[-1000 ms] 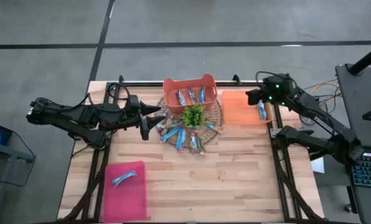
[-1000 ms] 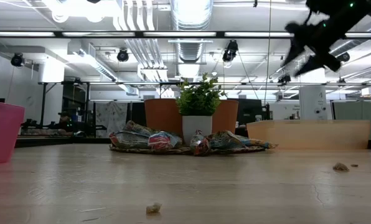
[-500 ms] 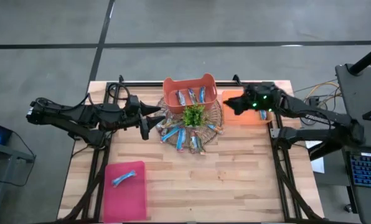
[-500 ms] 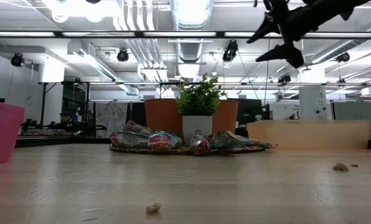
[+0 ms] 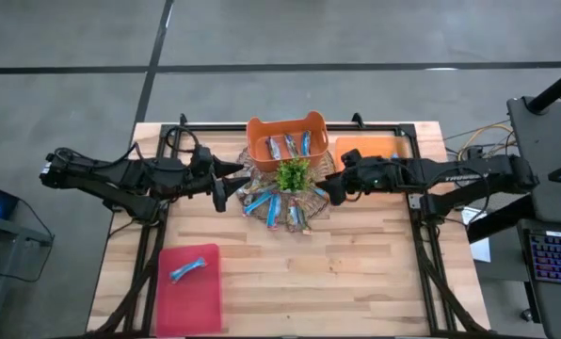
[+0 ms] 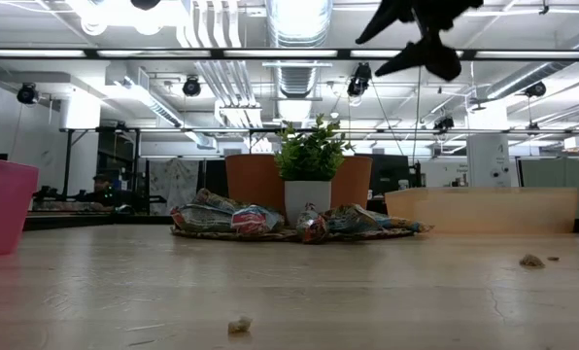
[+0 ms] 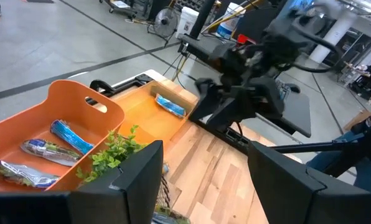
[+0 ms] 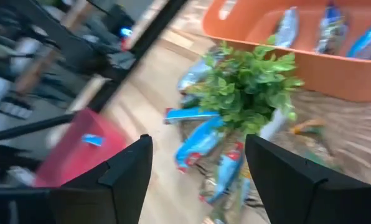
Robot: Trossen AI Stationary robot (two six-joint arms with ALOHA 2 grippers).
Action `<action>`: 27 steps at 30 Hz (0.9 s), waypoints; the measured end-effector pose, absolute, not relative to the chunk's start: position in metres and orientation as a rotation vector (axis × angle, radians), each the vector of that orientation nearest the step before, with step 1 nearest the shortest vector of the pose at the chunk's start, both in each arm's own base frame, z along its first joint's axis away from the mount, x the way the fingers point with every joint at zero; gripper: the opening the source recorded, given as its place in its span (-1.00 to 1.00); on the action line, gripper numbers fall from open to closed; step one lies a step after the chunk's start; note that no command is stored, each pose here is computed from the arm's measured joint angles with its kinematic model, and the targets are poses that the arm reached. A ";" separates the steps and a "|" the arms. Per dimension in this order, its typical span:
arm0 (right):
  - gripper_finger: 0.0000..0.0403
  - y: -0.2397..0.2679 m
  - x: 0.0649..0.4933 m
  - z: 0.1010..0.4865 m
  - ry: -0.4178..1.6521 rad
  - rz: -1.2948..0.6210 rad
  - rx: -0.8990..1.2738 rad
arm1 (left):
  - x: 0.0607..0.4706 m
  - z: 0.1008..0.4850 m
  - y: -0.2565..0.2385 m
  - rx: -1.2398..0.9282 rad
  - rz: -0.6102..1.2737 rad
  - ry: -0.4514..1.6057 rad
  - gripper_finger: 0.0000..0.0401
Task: Pick and place Granola Bars by type
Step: Put the orange granola bar into the orange bin
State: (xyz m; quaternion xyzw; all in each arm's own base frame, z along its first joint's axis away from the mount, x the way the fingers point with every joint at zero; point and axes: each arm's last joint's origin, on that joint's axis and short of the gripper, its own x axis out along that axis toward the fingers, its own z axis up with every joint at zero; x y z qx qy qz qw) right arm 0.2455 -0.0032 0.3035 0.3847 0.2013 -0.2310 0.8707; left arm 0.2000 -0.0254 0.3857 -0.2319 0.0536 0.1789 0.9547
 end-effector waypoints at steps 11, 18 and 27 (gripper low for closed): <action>0.16 0.016 0.281 0.347 0.703 -0.802 0.588 | 0.202 0.381 -0.026 -0.468 0.367 0.120 0.08; 0.24 0.022 0.315 0.324 0.852 -0.777 0.440 | 0.204 0.369 -0.026 -0.493 0.373 0.150 0.08; 0.47 0.027 0.334 0.291 0.874 -0.934 0.662 | 0.204 0.370 -0.026 -0.502 0.366 0.140 0.08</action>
